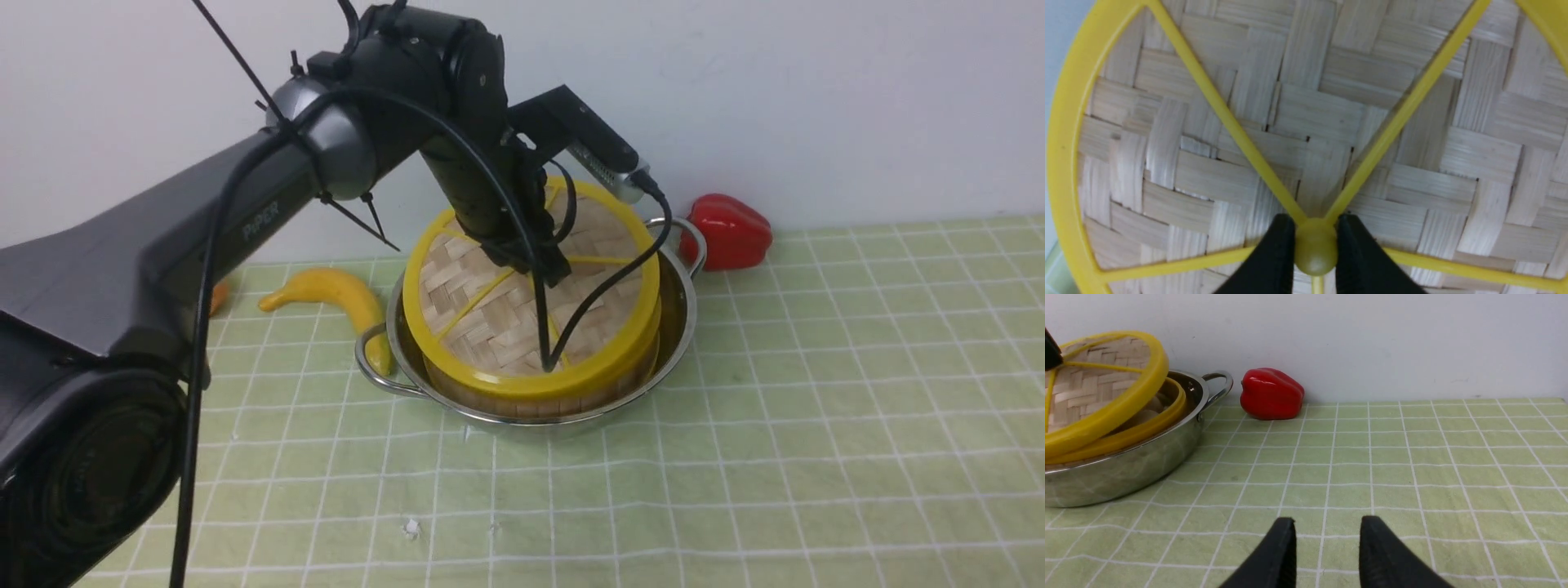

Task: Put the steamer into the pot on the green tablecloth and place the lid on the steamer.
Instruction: 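Place the yellow bamboo steamer lid onto the steamer in the pot with the left gripper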

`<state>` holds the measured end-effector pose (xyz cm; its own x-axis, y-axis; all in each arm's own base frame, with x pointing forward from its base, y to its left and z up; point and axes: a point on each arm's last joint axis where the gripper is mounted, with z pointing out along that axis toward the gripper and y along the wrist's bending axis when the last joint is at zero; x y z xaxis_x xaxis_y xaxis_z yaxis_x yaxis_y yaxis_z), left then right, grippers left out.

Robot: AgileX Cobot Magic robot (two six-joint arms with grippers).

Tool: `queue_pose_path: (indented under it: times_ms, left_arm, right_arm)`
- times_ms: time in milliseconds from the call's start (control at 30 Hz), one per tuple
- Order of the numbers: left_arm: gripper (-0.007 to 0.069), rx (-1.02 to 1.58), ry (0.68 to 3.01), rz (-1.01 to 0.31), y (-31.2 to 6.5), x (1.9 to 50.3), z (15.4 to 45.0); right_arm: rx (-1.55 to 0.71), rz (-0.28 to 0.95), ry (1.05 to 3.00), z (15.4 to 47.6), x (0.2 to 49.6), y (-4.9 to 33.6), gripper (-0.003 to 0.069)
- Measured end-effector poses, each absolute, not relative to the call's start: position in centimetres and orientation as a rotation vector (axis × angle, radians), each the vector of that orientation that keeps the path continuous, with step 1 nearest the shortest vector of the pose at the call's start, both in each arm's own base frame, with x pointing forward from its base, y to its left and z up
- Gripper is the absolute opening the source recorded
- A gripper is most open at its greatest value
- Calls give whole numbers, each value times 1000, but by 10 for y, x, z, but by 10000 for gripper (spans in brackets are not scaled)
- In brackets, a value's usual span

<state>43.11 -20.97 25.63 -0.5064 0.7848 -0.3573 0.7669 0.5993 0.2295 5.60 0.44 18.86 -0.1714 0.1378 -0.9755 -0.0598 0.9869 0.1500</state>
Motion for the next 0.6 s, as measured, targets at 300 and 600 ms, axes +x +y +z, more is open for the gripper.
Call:
queue_pose_path:
  times_ms: [300, 600]
  left_arm:
    - [120, 1234, 2366, 52, -212, 433, 258]
    - [120, 1236, 2378, 47, -213, 435, 253]
  right_arm:
    - [58, 175, 1735, 189, 56, 4, 240]
    - [58, 175, 1735, 189, 56, 4, 240]
